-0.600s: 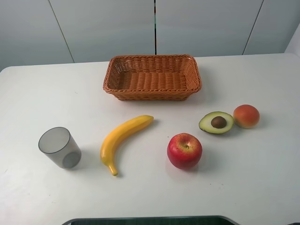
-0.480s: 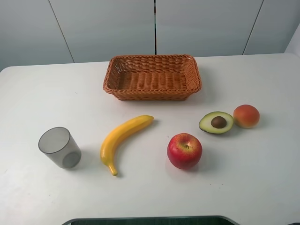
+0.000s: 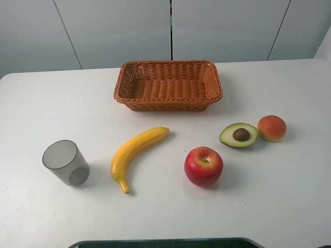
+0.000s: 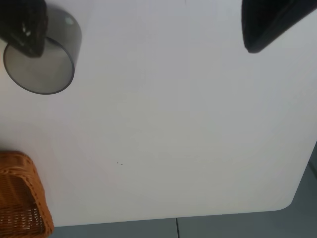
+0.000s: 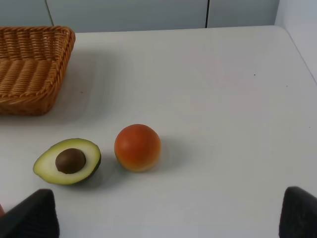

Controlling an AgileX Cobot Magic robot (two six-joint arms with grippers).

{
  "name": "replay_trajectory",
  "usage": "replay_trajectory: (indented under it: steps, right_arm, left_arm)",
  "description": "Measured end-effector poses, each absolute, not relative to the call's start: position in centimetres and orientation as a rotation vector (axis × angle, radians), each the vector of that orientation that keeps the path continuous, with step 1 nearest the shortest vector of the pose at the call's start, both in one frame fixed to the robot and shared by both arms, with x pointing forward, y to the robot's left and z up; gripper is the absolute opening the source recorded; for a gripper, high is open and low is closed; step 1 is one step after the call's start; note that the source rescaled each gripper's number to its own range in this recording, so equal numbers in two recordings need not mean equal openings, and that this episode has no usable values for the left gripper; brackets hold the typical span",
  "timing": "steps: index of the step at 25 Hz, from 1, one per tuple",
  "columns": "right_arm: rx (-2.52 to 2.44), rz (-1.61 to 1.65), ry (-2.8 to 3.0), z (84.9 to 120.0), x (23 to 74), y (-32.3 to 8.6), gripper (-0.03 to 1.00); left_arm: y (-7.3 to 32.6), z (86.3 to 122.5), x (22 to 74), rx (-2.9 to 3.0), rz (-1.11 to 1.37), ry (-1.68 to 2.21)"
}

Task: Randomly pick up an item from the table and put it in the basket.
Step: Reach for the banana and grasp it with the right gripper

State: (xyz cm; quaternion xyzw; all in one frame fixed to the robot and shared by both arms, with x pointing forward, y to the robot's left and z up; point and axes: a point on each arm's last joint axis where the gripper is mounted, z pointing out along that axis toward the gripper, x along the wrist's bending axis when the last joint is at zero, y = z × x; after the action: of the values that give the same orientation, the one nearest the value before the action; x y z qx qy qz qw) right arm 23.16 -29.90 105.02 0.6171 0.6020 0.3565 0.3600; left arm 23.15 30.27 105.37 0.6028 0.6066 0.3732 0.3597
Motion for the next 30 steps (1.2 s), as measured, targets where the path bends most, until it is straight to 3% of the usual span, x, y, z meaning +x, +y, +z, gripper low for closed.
replay_trajectory:
  steps: [30]
  right_arm:
    - [1.591,0.919,1.552,105.02,23.16,-29.9,0.94]
  left_arm:
    - [30.27,105.37,23.15,1.554,0.962,1.564]
